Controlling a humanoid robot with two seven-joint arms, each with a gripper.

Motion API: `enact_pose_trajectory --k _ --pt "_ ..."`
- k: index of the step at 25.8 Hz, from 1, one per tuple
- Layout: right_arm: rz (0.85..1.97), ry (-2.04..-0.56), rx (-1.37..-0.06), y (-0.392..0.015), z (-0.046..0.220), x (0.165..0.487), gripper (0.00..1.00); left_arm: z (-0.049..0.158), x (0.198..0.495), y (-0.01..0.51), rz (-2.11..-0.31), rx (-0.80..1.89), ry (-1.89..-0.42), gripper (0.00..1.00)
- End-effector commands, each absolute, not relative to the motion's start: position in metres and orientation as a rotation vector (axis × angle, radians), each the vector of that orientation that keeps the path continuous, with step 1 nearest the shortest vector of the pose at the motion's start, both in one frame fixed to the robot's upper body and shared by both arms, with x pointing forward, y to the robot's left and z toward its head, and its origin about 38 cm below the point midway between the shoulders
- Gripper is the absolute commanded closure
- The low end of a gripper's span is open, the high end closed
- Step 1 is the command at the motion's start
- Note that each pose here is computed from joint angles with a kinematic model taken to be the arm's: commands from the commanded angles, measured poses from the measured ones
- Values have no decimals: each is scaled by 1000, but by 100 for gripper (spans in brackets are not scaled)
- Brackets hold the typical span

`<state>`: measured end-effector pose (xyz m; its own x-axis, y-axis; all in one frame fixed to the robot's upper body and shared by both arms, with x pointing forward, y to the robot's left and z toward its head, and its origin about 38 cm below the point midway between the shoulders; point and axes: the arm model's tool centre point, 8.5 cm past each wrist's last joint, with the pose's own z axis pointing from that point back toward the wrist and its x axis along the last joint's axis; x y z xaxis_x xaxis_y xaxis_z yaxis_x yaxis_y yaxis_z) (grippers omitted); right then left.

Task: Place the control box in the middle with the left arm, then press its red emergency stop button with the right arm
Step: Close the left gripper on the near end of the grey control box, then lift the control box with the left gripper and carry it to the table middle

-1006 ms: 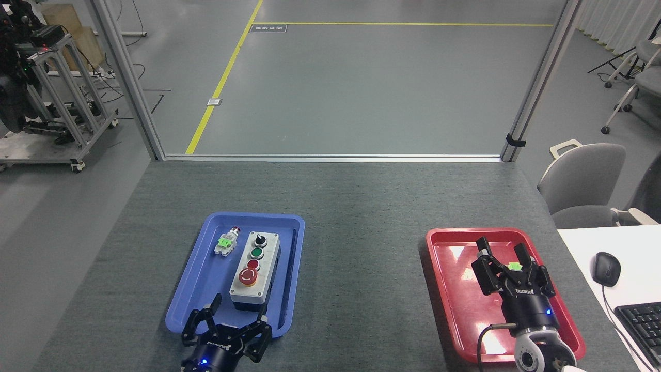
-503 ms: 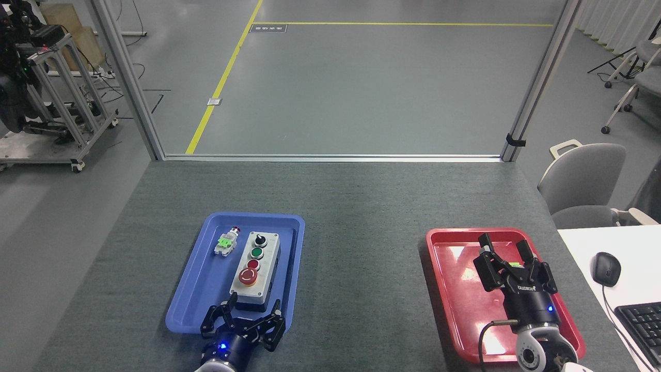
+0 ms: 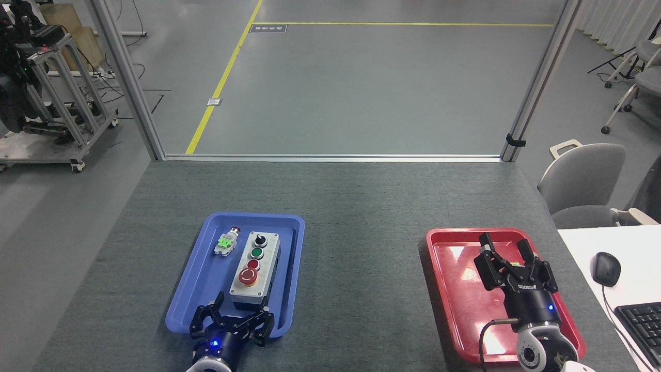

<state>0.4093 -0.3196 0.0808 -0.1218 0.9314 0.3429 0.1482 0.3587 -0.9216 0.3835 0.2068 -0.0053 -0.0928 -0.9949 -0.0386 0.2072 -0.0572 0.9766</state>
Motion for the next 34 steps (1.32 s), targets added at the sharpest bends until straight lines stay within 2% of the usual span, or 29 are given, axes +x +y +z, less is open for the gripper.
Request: enact_pose_trajectory --k 1,9,34 --pt "923 -1551 -1008 -321 81 409 1 -6 383 207 -1407 1039 -1090 0" --pt "920 -1543 -1009 -323 79 408 1 -24 390 205 -1414 1000 -1045 0" --pt "919 -1539 -1008 -322 78 408 1 -20 437 206 -1436 996 -1008 0"
